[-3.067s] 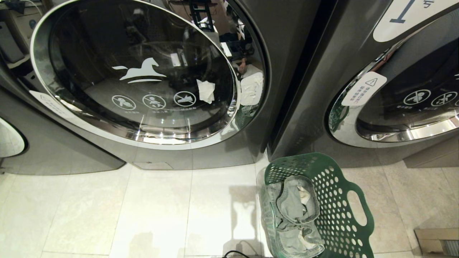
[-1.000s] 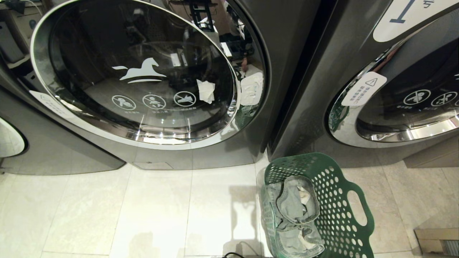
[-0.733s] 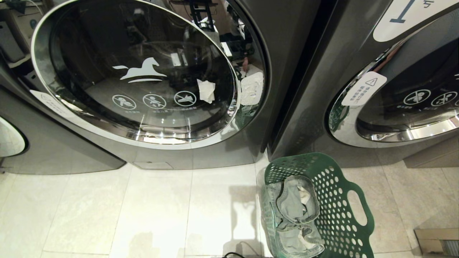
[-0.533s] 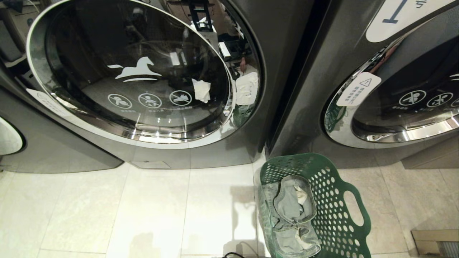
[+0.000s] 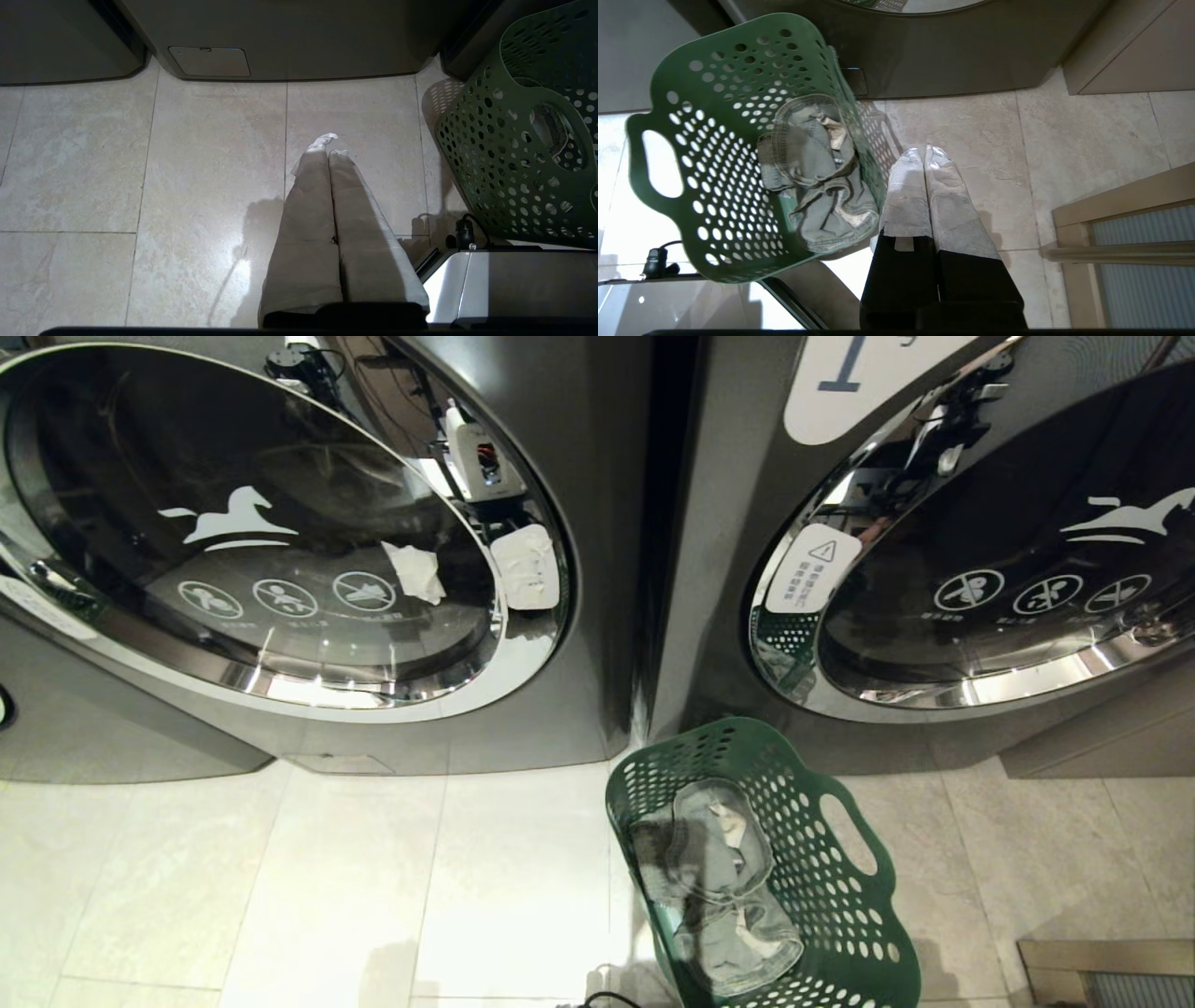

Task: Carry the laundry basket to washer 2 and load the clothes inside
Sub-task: Open the lid of the washing machine

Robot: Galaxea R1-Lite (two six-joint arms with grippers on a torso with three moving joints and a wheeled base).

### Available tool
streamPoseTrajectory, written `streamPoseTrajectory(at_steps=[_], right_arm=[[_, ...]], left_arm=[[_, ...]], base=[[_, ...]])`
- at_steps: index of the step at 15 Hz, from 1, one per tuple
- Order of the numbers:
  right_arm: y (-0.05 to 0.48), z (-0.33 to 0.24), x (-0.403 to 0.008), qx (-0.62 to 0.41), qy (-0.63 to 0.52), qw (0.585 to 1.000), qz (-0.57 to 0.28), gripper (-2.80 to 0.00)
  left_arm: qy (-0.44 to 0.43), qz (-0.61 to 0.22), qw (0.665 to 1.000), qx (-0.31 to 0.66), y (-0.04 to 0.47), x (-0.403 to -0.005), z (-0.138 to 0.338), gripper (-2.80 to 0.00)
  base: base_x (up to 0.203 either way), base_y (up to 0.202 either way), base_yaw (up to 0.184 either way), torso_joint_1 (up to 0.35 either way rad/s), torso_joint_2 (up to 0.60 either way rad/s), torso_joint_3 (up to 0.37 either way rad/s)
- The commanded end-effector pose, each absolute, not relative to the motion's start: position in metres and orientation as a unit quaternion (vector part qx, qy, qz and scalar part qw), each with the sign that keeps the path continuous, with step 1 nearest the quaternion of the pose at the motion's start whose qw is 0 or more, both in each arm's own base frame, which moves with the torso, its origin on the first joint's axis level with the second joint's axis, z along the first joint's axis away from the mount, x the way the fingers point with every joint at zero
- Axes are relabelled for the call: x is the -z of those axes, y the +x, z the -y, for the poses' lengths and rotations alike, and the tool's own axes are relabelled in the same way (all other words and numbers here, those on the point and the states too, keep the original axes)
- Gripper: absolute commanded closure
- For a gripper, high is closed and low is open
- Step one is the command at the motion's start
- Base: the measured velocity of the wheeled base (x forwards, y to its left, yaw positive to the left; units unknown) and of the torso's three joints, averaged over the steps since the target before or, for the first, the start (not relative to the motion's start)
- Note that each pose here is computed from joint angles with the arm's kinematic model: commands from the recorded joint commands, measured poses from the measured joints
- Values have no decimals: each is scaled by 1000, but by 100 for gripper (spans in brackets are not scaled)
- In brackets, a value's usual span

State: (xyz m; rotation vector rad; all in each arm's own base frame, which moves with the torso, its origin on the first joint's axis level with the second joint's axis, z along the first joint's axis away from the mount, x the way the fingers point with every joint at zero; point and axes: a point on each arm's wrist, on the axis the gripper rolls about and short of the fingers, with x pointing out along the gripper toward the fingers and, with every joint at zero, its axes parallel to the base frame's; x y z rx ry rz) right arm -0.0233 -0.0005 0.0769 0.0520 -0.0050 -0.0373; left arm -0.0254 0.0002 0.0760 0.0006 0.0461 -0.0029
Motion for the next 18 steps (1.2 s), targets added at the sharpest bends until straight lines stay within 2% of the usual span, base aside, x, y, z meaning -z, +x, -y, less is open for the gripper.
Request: streamPoseTrajectory(at_steps=[1, 18], right_arm=[[-23, 1, -77, 19, 26, 999, 2, 0], [-23, 1, -77, 19, 26, 999, 2, 0]], left_arm=[[-1, -24, 1000, 2, -25, -76, 0, 0], [-2, -23, 1000, 1, -25, -76, 0, 0]], base=[[0, -143, 1, -3, 3, 2], [0, -5, 0, 0, 0, 0]])
